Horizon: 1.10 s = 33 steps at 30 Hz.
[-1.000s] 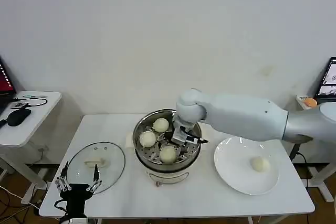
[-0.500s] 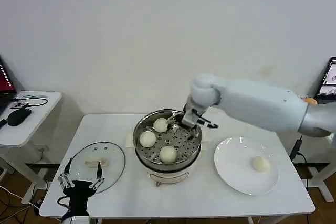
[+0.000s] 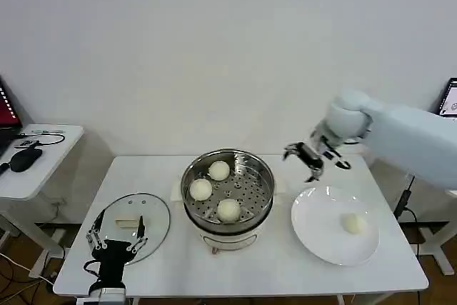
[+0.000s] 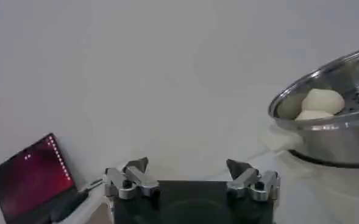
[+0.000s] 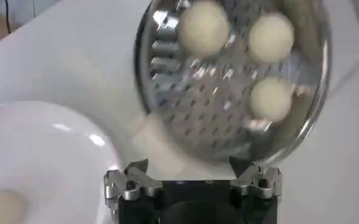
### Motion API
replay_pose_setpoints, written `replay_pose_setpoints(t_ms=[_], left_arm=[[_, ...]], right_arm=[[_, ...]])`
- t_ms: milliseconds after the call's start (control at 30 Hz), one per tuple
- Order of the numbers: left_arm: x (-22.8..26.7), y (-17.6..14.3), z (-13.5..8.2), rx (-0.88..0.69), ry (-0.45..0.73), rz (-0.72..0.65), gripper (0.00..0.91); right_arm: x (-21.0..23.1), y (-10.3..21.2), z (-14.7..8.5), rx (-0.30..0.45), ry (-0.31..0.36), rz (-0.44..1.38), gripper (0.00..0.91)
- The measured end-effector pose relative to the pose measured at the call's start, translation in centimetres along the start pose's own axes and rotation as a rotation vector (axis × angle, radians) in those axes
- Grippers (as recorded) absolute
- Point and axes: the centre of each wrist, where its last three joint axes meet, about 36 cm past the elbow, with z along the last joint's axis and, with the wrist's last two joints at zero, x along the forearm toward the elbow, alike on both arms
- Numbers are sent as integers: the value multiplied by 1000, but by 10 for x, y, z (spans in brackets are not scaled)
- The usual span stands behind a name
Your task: Take steamed baozi put them in steamer then cover it.
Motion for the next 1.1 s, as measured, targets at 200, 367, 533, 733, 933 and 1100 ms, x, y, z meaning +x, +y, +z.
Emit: replay_pose_setpoints(t_ms=[200,367,533,733,933,1100], left_arm=[[-4,-4,1,2,-6,11,907],[-6,-6,4,1,-3,16,907],[-6,-7,8,-4,7,20,907],[-5,-7,9,-5,11,19,907],[-3,-4,11,-9,16,16,907],[0,-4,9,-6,14,14,907]], right_arm=[[-7,59,35,-151,53,-30,907],[-22,93,52,-246,82,-60,907],[-39,121,67,-325,108,-93,907],[-60,142,76,-395,125,-127,907],[-79,155,82,-434,137,-153,907],[-96,159,84,-454,144,-163,907]])
